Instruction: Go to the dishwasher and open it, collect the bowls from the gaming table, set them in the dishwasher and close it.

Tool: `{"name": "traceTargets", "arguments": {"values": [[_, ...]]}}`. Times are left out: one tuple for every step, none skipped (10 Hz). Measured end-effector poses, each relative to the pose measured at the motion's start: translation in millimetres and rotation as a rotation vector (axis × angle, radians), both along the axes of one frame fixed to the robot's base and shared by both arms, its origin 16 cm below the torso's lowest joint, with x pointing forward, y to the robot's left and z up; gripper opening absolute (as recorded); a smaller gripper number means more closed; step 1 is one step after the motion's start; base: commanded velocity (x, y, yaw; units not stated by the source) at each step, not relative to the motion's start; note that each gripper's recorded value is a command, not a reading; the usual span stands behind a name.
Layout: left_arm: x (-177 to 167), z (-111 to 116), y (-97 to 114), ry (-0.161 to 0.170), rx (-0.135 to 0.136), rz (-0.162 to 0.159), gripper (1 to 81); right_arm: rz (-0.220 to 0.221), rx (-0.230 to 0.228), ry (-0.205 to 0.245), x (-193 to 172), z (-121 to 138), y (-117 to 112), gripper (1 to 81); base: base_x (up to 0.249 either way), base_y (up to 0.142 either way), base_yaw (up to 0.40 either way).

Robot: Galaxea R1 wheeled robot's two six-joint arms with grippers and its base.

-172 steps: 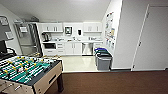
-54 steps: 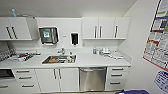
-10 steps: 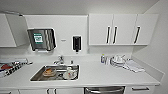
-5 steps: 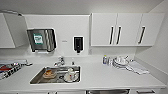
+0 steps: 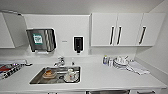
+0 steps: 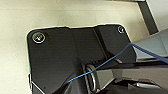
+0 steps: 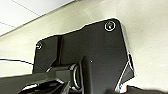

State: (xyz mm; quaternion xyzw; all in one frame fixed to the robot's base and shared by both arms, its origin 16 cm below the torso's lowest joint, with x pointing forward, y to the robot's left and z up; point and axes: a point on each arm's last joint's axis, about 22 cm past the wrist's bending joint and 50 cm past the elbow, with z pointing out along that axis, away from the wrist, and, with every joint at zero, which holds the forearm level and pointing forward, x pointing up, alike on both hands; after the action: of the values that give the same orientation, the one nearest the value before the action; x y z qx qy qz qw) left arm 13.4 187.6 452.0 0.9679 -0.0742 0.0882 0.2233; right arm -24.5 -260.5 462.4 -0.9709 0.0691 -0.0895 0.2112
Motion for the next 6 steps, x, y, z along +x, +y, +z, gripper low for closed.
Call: {"name": "traceTargets", "arguments": {"values": [[1,0,2,-0.002,0.001,0.000,81.1,0.000,0.000,0.001,-1,1,-2,81.1,0.000,0.000,0.000],[2,3,4,-0.007,-0.006,0.003,81.1,-0.003,0.007,0.001,0,4,-4,81.1,0.000,0.000,0.000],[3,8,4,-0.018,-0.021,0.009,81.1,-0.004,0.021,0.002,-1,9,-4,81.1,0.000,0.000,0.000],[4,14,3,-0.030,-0.043,0.014,81.1,-0.004,0.044,0.001,0,18,-3,81.1,0.000,0.000,0.000],[7,22,5,-0.041,-0.064,0.020,81.1,-0.003,0.070,-0.002,2,29,-3,81.1,0.000,0.000,0.000],[8,28,17,-0.049,-0.066,0.024,81.1,-0.003,0.086,-0.006,3,42,-10,81.1,0.000,0.000,0.000]]}}
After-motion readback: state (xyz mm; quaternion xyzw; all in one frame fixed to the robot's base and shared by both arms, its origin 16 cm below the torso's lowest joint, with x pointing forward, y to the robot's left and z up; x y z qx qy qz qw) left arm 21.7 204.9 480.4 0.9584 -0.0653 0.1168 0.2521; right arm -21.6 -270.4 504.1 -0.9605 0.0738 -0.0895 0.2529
